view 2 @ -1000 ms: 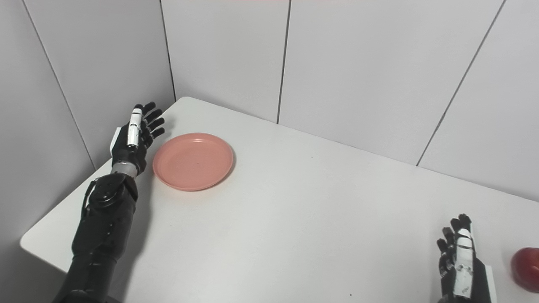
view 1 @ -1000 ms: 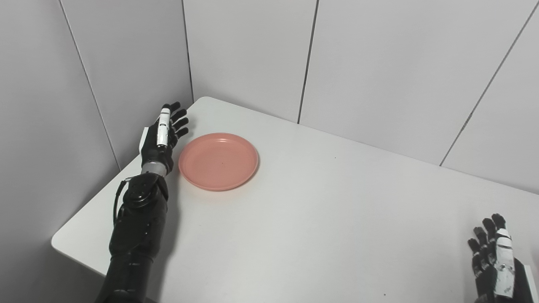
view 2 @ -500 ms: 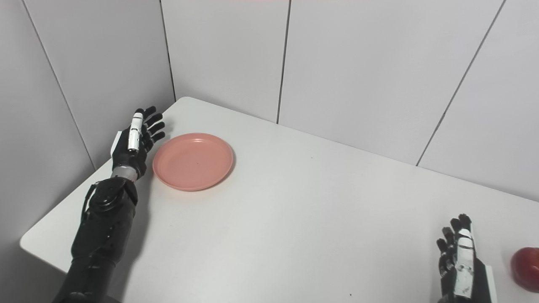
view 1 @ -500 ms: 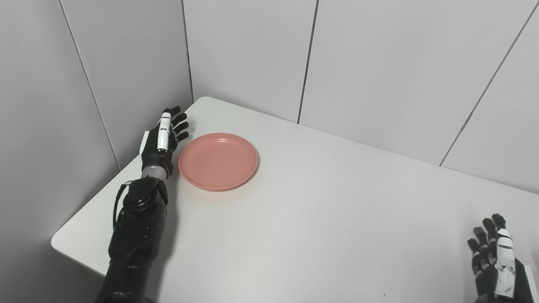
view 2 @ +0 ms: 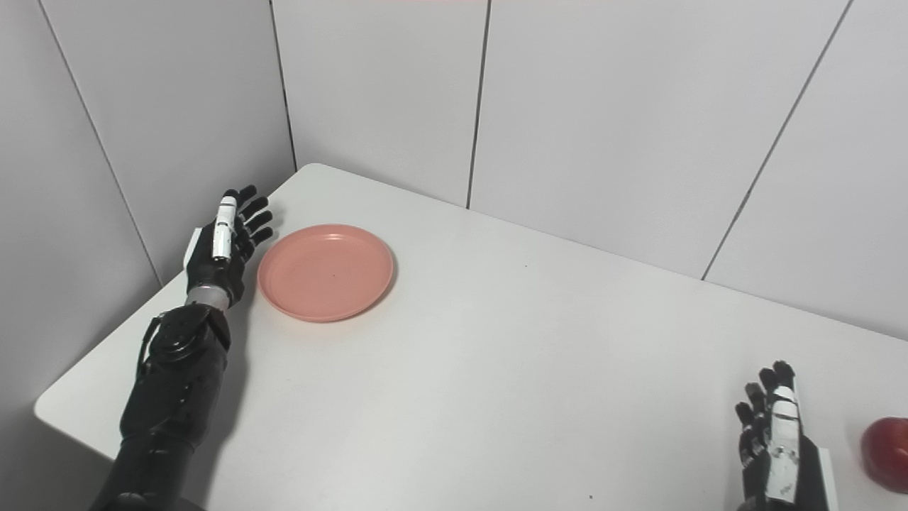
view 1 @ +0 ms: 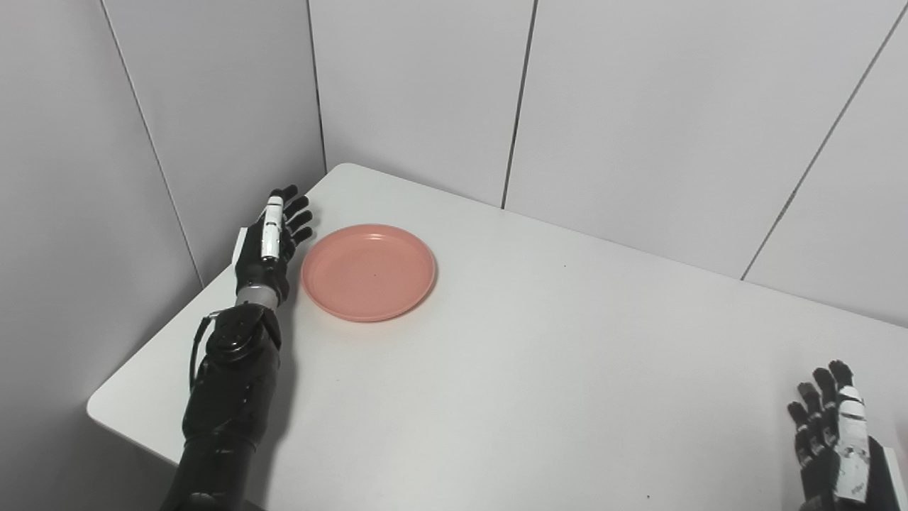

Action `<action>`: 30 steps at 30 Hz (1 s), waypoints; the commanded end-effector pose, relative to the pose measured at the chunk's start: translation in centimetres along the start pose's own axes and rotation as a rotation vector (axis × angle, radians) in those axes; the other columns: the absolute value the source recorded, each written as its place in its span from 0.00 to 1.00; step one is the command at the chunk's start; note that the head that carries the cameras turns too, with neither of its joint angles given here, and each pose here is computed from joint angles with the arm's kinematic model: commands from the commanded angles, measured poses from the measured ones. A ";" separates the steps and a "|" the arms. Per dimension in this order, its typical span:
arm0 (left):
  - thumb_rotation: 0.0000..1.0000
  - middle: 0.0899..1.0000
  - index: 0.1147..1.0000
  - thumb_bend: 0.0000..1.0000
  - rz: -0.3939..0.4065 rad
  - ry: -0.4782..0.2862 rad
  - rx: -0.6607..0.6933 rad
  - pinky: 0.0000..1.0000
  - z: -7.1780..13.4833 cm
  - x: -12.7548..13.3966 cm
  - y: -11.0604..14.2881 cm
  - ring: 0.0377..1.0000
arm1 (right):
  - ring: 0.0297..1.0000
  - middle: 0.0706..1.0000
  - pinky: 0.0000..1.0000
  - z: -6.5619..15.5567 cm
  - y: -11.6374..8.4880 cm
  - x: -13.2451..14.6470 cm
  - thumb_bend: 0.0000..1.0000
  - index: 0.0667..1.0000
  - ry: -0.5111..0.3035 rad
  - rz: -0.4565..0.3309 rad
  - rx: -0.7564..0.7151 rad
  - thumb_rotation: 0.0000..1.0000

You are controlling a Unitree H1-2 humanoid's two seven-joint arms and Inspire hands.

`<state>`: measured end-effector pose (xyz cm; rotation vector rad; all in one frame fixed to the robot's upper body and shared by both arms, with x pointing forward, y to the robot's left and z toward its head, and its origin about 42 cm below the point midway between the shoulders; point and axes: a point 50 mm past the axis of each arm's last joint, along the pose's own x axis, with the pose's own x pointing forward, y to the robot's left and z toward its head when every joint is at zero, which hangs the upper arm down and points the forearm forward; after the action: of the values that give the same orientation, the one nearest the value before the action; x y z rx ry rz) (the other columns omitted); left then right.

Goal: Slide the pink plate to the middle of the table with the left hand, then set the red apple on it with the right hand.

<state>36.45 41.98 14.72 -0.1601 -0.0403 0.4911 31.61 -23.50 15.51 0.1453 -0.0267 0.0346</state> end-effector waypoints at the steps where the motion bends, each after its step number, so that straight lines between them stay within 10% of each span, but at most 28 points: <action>1: 1.00 0.88 0.84 0.34 -0.008 -0.110 -0.008 0.88 2.5 1.2 -0.6 0.89 | 1.00 1.00 1.00 1.7 0.3 0.7 0.04 1.00 -0.061 0.029 -0.005 1.00; 30: 1.00 0.90 0.86 0.34 -0.035 -0.029 -0.005 0.90 1.1 1.4 -2.0 0.90 | 1.00 1.00 1.00 1.9 0.5 0.6 0.05 1.00 -0.052 0.027 -0.005 1.00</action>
<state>37.15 41.16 13.78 -0.1607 -0.0122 0.4881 31.59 -23.54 15.54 0.1411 -0.0083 0.0382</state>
